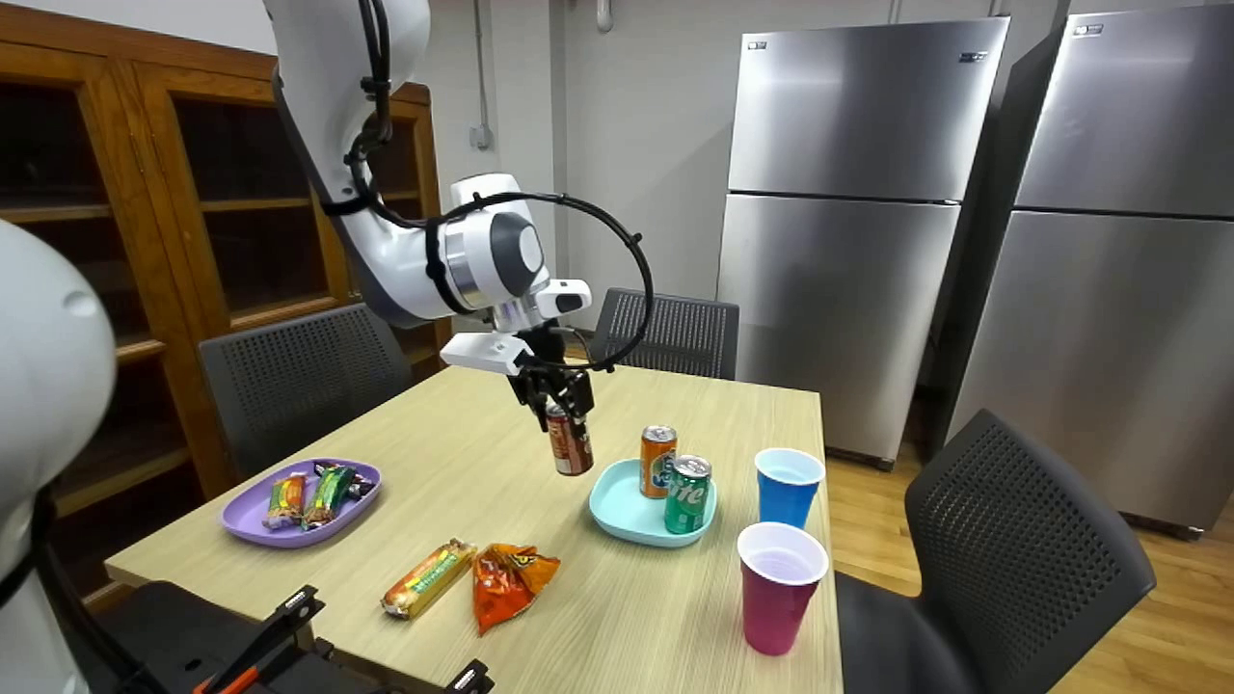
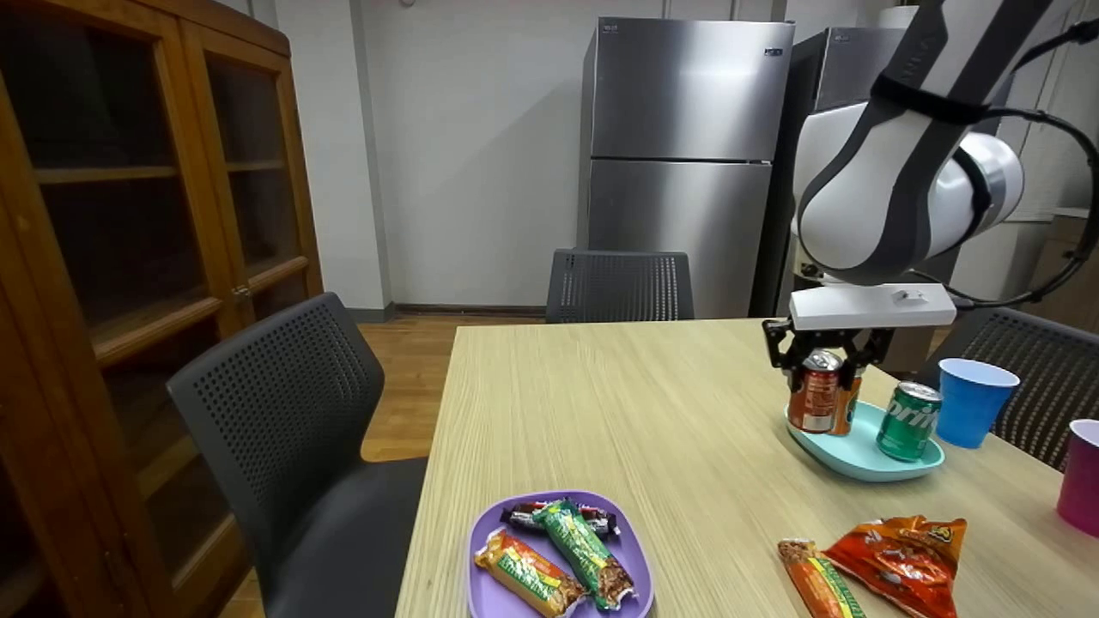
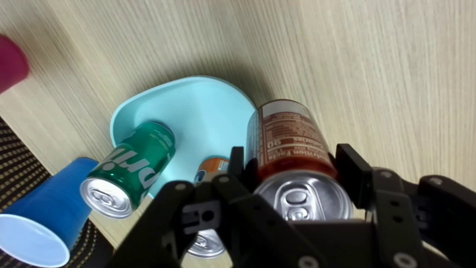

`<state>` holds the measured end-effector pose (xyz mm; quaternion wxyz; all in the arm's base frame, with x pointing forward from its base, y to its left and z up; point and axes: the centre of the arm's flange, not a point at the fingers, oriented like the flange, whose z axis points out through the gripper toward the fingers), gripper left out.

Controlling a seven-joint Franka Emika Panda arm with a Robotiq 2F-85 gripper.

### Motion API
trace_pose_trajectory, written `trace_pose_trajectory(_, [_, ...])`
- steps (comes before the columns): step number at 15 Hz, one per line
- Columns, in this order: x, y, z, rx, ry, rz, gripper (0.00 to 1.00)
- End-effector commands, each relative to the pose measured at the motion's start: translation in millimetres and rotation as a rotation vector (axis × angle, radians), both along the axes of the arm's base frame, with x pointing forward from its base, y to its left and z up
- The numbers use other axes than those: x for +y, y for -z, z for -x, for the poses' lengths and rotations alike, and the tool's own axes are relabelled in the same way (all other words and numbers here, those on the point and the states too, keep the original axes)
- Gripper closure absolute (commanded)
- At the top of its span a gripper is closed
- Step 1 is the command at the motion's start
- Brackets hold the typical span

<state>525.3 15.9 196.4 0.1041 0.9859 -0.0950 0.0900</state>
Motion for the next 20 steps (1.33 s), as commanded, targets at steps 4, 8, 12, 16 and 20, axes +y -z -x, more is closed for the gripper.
trace_pose_trajectory(4, [-55, -7, 0, -0.058, 0.097, -0.039, 0.62])
trace_pose_trajectory(8, [-84, -1, -5, -0.078, 0.154, -0.089, 0.62])
trace_pose_trajectory(12, [-98, 12, -9, -0.084, 0.187, -0.150, 0.62])
trace_pose_trajectory(16, [-103, 27, -13, -0.073, 0.208, -0.195, 0.62])
trace_pose_trajectory(20, [-107, 37, -17, -0.059, 0.221, -0.212, 0.62])
